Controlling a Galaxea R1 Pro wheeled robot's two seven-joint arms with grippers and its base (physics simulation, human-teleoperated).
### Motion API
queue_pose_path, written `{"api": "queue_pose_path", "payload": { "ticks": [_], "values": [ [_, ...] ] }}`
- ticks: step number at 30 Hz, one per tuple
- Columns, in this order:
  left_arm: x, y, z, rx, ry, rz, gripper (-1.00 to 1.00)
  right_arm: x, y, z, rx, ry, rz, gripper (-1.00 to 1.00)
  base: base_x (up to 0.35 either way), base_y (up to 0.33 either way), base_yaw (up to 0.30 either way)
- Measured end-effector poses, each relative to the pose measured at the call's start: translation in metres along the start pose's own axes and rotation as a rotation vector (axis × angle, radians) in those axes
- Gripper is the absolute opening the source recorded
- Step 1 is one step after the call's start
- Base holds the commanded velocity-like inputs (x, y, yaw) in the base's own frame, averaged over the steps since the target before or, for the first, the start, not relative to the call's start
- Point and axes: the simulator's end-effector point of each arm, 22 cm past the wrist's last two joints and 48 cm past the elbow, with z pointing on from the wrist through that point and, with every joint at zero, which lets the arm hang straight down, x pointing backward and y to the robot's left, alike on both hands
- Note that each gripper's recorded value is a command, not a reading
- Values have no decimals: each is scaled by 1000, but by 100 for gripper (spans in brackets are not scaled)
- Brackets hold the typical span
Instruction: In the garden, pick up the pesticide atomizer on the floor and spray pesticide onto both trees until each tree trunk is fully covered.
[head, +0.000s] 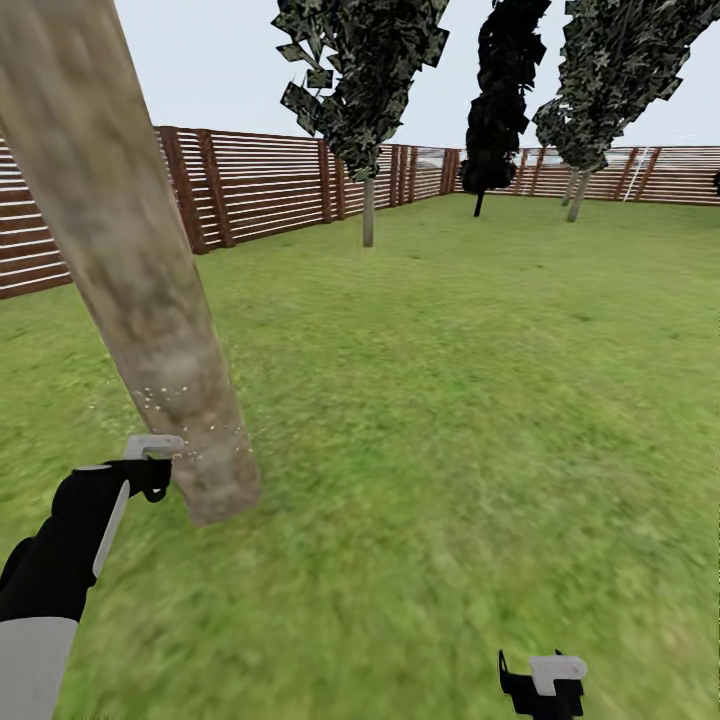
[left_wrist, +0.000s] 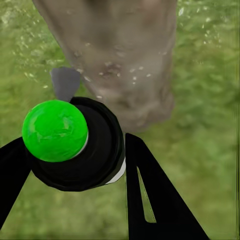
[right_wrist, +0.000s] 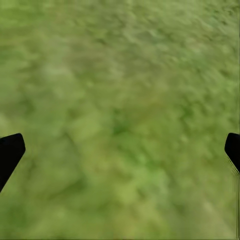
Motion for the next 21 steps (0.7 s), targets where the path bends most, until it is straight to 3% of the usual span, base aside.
{"api": "queue_pose_path", "payload": {
  "ticks": [9,12,15,21],
  "values": [
    [3,1,0,-3,9,-1,-100,0,0,0,0,0,0,100,65,-274,1],
    [40,13,9,-23,75,-14,-100,0,0,0,0,0,0,100,198,-223,0],
    [48,25,9,-35,87,-52,-100,0,0,0,0,0,0,100,235,-190,0],
    [60,21,13,-29,114,-53,-100,0,0,0,0,0,0,100,219,-197,119]
  ]
}}
